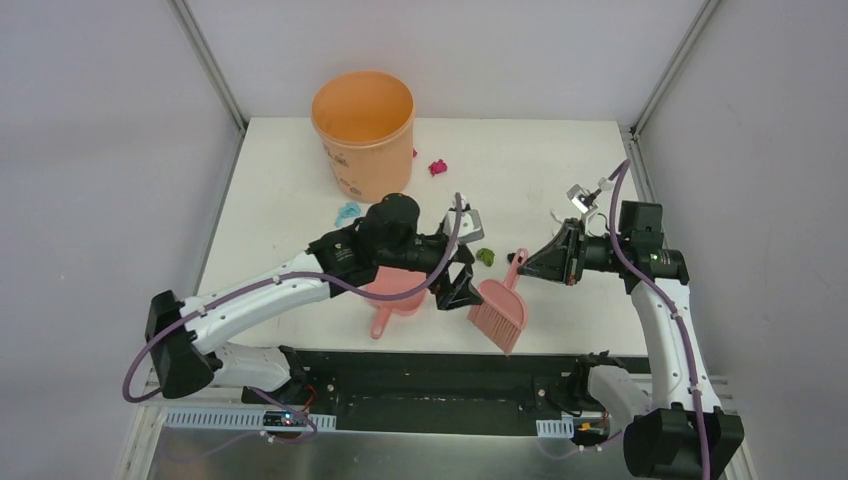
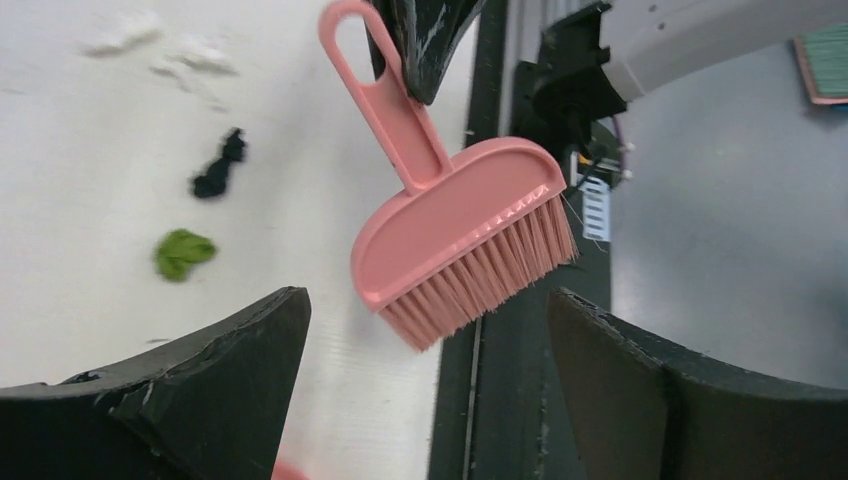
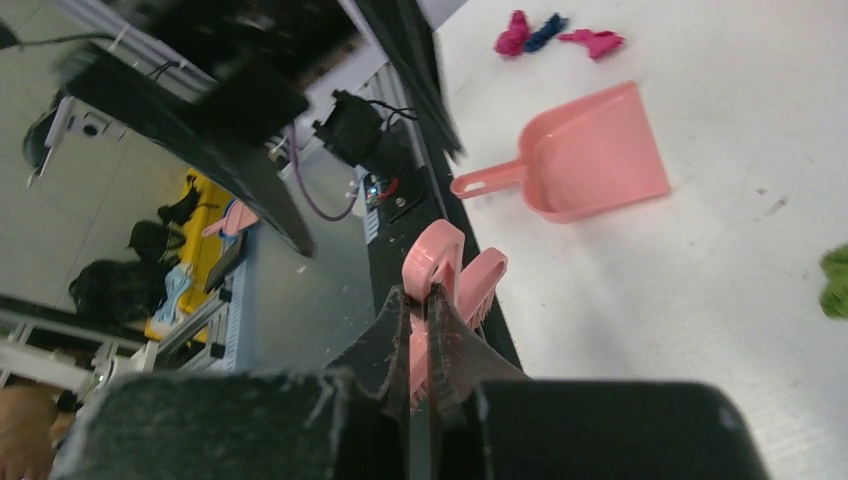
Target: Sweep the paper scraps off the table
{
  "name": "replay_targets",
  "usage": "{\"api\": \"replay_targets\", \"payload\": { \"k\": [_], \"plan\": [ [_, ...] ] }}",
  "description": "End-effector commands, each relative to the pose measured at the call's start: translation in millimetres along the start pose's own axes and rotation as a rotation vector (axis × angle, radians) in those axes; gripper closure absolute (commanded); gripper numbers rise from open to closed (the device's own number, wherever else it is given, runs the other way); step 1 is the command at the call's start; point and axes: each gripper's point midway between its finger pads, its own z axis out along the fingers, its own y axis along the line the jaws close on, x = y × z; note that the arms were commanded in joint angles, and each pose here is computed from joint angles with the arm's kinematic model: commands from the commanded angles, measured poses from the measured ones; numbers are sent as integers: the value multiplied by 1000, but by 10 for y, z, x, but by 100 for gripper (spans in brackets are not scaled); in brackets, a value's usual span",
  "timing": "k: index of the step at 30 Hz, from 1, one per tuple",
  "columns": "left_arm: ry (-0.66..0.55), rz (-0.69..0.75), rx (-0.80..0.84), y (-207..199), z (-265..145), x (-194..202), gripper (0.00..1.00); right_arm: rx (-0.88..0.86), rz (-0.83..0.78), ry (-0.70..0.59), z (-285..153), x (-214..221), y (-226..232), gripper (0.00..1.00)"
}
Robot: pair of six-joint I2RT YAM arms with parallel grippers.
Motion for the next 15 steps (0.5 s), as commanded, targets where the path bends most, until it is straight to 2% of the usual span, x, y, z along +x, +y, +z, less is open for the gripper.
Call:
{"api": "replay_targets", "payload": {
  "k": [1,4,8,13,15],
  "plan": [
    [-33,-118,230,-249,311,129,11,-173,-137,-11,30,-155,414,100],
    [-50,-150,310,-322,416,157,17,-184,-123,-3,41,-129,446,100],
    [-29,-169,352,-340,502,242,30,-185,-115,1,44,-107,455,100],
    [-7,-177,394,-370,521,305,60,-149,-113,11,55,-62,372,100],
    [10,-177,399,-379,503,334,78,-116,-111,19,60,-20,300,100]
  ]
}}
